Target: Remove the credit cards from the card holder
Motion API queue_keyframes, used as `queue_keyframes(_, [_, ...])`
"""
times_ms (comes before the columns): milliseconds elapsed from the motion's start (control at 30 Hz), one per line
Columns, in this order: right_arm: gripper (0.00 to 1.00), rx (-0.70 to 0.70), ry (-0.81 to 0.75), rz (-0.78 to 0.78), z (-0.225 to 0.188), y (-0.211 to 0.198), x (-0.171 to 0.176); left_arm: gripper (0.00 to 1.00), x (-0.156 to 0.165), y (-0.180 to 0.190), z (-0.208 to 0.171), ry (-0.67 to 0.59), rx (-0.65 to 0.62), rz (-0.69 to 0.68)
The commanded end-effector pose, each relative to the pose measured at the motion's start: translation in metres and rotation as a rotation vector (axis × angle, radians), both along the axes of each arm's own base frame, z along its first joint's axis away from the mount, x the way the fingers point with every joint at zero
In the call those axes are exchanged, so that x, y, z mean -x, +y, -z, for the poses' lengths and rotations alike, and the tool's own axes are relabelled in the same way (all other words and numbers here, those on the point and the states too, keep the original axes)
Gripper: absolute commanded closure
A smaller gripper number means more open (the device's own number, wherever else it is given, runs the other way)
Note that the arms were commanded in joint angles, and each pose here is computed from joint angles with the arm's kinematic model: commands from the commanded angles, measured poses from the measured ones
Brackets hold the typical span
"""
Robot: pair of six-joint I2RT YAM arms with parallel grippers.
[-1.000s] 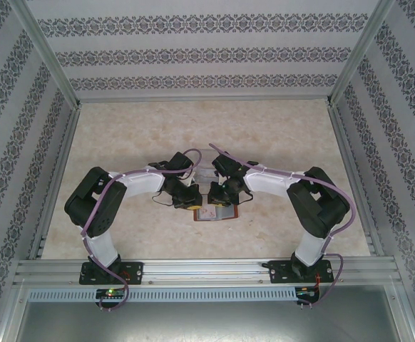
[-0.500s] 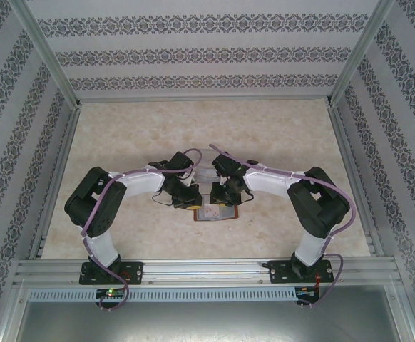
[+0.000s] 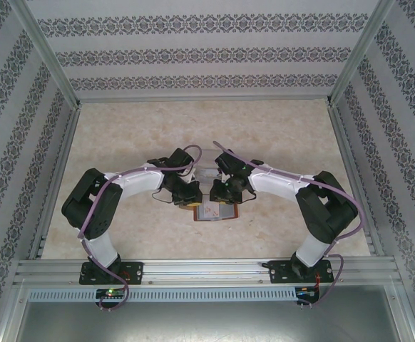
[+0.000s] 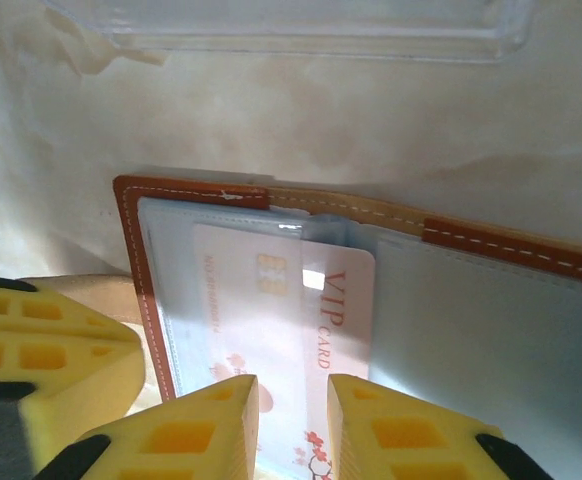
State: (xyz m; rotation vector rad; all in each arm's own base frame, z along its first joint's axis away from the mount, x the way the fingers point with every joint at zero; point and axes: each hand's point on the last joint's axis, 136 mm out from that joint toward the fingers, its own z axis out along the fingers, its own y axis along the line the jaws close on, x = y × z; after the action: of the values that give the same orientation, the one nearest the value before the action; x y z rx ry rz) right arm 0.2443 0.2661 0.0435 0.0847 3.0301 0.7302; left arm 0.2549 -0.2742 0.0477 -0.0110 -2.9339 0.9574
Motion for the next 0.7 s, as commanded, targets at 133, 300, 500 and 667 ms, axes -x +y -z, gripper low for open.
queue_keyframes(133, [0.74, -0.020, 0.032, 0.014, 0.005, -0.003, 0.004, 0.90, 0.001, -0.017, -0.011, -0.013, 0.012, 0.044])
queue_keyframes(300, [0.74, -0.012, 0.047, 0.019, 0.010, -0.006, 0.006, 0.90, 0.004, -0.022, -0.002, 0.006, 0.002, 0.057])
queue_keyframes(500, [0.73, -0.007, 0.064, 0.021, 0.017, -0.008, 0.007, 0.90, 0.008, -0.015, 0.011, 0.023, -0.046, 0.066])
queue_keyframes(667, [0.73, -0.006, 0.069, 0.026, 0.022, -0.009, 0.008, 0.90, 0.013, -0.010, 0.022, 0.047, -0.072, 0.073])
